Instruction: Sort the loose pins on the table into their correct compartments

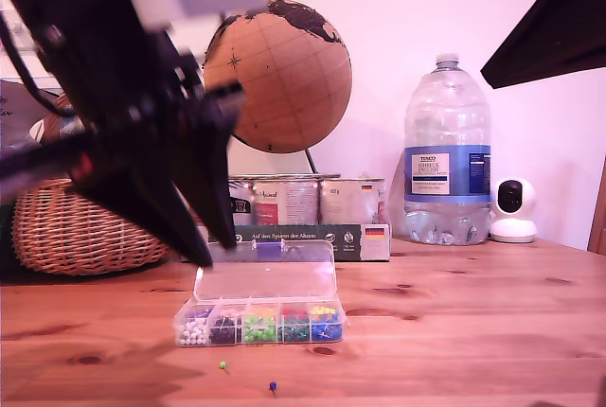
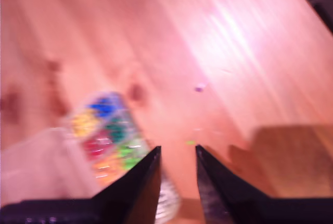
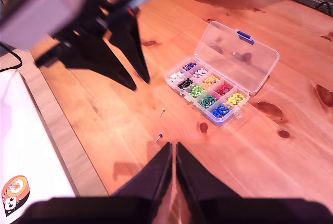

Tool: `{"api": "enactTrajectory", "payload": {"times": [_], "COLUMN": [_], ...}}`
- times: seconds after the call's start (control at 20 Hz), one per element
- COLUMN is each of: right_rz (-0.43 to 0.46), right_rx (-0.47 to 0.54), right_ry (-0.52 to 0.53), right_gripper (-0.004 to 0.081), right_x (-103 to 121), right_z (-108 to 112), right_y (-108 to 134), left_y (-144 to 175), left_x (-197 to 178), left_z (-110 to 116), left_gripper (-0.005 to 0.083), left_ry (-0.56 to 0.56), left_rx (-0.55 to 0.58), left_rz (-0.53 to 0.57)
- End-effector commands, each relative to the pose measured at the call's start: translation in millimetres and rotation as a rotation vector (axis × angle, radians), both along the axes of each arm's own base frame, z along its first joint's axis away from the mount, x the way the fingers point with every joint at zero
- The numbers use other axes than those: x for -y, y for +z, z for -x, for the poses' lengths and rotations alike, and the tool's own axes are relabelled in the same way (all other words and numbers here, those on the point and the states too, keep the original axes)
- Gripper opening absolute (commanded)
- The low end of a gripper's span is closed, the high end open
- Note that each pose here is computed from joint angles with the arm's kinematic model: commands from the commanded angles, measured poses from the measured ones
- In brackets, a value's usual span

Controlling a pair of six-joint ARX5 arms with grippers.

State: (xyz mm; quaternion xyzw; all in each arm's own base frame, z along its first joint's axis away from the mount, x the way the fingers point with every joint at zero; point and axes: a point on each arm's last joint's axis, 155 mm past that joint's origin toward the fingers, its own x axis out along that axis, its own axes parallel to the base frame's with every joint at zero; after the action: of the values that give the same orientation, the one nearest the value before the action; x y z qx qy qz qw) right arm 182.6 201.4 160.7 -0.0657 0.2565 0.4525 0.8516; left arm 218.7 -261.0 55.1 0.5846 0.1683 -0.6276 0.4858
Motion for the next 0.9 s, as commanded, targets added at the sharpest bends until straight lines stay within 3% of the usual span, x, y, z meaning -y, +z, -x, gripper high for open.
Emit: {"api": "enactTrajectory", "payload": {"times": [0.0,0.2,0.85], "right_rz": [0.000,-0.002,-0.003], "right_rx": [0.005,0.007,0.009], "right_ry": [0.011,0.011,0.011], "right_gripper": [-0.0013,-0.0013,-0.0013], "right_x": [-2,-2,-2], "right_z": [1,1,0], "right_y": [-1,-1,0], "left_y": [-11,-26,-49], "left_x": [-2,-7,1], "left_z": [3,2,-15], "left_gripper": [0.0182,0.0182,0.0181], "left_ry": [-0.018,-0.040,-0.062], "left_rx": [-0.023,-0.028,-0.017], "left_rz": [-0.033,-0.088,-0.123]}}
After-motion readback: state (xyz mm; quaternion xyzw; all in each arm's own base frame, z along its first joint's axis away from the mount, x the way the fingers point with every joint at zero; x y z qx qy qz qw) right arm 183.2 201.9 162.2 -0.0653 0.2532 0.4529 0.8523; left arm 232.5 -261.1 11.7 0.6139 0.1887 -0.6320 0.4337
